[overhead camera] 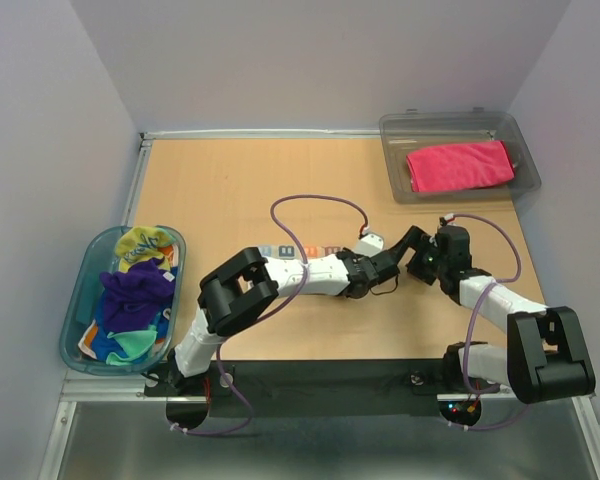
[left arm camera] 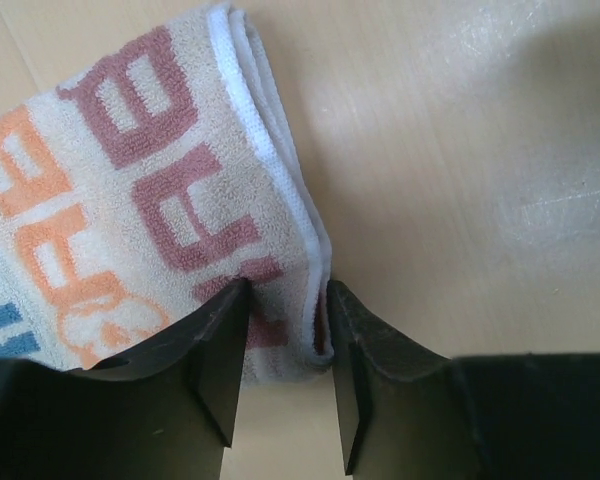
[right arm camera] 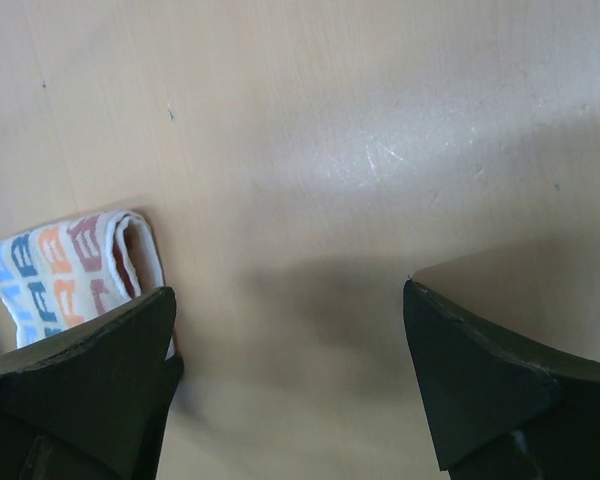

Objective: Fold and stack the towels
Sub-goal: Fold the towel

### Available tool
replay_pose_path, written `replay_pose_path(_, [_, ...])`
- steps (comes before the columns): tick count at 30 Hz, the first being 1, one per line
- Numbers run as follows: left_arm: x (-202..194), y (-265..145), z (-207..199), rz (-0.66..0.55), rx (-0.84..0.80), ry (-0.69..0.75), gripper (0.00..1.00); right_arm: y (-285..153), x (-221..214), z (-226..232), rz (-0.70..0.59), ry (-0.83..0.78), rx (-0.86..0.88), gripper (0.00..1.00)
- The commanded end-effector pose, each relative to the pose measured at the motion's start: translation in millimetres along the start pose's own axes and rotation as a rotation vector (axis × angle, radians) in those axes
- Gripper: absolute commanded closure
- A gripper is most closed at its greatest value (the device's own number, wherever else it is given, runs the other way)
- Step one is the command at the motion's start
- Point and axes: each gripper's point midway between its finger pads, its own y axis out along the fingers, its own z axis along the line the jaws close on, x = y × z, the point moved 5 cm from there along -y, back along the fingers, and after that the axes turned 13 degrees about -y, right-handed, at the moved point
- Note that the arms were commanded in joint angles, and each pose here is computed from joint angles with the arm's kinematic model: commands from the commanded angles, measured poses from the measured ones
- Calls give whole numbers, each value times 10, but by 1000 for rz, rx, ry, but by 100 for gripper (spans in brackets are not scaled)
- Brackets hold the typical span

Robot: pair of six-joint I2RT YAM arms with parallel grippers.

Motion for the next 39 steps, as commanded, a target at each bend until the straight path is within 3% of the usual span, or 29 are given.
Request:
replay_pose_path(1, [-303,146,150,93,44,24,58,-40,29,91,13,-6,53,0])
replay_pose_path(4, [-349,162,185,100,43,26,78,-36,34,169,24,5,113,0])
replay_pose_path(5, [-315,135,182,87,35,18,91,-24,15,228,43,24,161,0])
replay_pose_path(7, [-291,96,200,75,26,10,100,-16,-6,288,59,53,209,0])
replay_pose_path(13, [-112,-124,198,23,-43,-23,100,25,-31,523,39,151,351,0])
replay_pose_path(19, [-16,-255,190,5,-86,-54,100,164,-247,780,117,210,413,0])
replay_pose_path(34, [140,-450,223,-39,-111,-91,100,455,-817,1053,264,321,387,0])
replay_pose_path(39, [84,-410,336,-43,-54,-69,100,405,-731,882,161,327,316,1])
